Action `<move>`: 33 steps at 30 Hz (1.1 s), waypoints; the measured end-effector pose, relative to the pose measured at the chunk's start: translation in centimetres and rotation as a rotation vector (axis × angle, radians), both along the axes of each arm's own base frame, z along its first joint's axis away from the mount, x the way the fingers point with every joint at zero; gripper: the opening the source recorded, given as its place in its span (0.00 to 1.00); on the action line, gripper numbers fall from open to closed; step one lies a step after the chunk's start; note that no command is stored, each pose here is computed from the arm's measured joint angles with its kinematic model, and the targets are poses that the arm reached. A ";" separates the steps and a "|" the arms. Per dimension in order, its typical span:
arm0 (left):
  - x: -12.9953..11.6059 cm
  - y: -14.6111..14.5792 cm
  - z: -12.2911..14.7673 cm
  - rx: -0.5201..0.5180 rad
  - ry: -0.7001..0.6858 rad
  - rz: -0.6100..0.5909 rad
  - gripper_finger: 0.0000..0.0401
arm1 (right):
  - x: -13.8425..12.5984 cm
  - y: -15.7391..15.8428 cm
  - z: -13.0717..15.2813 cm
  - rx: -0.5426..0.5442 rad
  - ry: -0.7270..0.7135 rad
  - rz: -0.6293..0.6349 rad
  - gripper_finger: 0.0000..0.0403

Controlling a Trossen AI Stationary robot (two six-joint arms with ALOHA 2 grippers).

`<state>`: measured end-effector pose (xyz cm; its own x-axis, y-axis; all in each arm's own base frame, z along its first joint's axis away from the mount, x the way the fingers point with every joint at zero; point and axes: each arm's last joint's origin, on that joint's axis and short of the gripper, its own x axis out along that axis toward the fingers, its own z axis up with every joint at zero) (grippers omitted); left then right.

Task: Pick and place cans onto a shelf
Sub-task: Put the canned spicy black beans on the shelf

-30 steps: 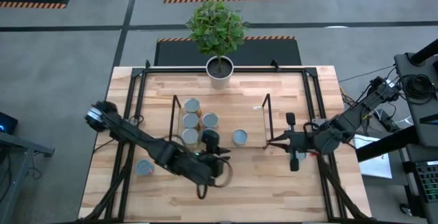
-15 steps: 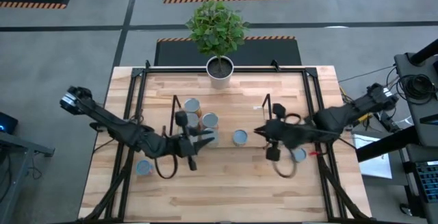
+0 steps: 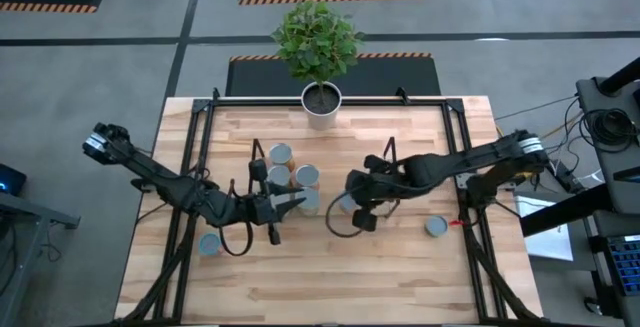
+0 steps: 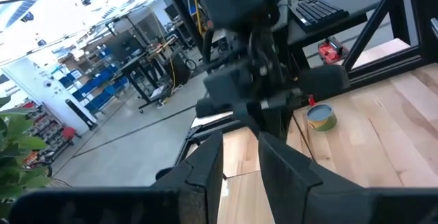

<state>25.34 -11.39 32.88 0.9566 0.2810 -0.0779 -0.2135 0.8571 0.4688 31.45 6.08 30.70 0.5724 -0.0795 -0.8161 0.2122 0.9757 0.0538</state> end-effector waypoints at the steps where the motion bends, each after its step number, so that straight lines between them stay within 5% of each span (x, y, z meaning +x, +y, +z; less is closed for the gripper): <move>1: 0.0 0.0 -0.1 0.004 0.003 0.000 0.19 | 0.4 0.0 -0.3 0.005 0.015 -0.004 0.03; 16: 0.0 0.0 0.0 0.006 0.003 -0.001 0.19 | 4.1 -1.7 -4.7 -0.043 0.293 -0.033 0.03; 33: 0.0 0.0 0.0 0.006 0.002 -0.001 0.19 | 4.6 -2.2 -5.7 -0.070 0.314 -0.020 0.03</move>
<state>25.37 -11.41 32.85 0.9566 0.2806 -0.0785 -0.2118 0.8546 0.4741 36.02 3.93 24.96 0.2915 -0.1505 -0.9447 0.2265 0.9703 -0.0847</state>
